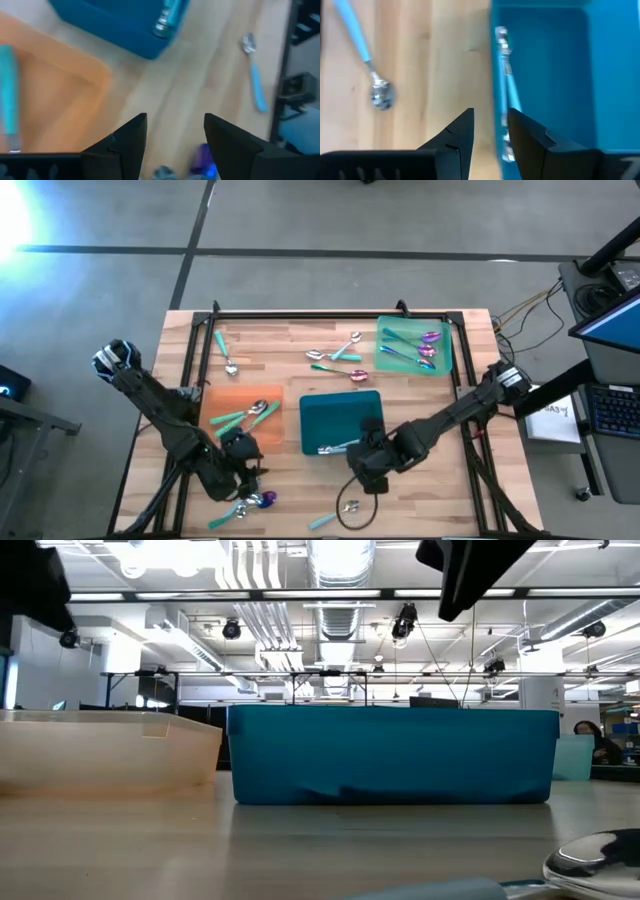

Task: Sort silverware by color (type)
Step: Put the light blue spoon into the blue bin

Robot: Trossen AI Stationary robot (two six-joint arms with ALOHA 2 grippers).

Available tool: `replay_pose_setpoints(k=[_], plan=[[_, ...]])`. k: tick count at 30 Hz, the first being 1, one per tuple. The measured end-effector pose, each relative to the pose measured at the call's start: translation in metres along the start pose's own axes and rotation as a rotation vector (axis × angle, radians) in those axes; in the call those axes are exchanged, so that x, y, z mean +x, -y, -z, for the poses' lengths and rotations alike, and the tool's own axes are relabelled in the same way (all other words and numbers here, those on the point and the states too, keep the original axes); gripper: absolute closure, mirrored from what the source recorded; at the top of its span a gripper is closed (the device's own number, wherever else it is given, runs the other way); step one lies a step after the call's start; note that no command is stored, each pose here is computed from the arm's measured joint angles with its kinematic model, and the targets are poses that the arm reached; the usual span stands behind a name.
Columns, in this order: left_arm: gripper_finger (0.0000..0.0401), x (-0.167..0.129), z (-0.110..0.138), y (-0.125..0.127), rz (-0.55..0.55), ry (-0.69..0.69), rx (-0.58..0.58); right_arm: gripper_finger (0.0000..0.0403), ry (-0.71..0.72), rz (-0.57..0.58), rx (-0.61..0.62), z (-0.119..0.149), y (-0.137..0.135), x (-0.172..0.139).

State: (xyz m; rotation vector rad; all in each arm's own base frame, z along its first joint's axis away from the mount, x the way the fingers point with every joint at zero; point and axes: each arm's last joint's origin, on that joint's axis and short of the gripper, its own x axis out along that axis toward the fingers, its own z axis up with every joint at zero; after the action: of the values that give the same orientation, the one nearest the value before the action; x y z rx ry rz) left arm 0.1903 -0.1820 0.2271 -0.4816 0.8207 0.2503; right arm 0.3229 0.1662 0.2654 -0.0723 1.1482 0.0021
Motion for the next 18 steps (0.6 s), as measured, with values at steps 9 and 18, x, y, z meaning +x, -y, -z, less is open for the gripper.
replay_pose_setpoints(k=[9, 18], plan=[[0.0219, 0.018, 0.038, 0.021, 0.005, -0.120, -0.108, 0.0294, -0.003, -0.024, 0.016, 0.010, -0.031, 0.006], [0.0219, 0.036, 0.054, 0.027, -0.279, -0.194, -0.242, 0.0294, 0.042, -0.065, 0.018, 0.014, -0.048, 0.002]])
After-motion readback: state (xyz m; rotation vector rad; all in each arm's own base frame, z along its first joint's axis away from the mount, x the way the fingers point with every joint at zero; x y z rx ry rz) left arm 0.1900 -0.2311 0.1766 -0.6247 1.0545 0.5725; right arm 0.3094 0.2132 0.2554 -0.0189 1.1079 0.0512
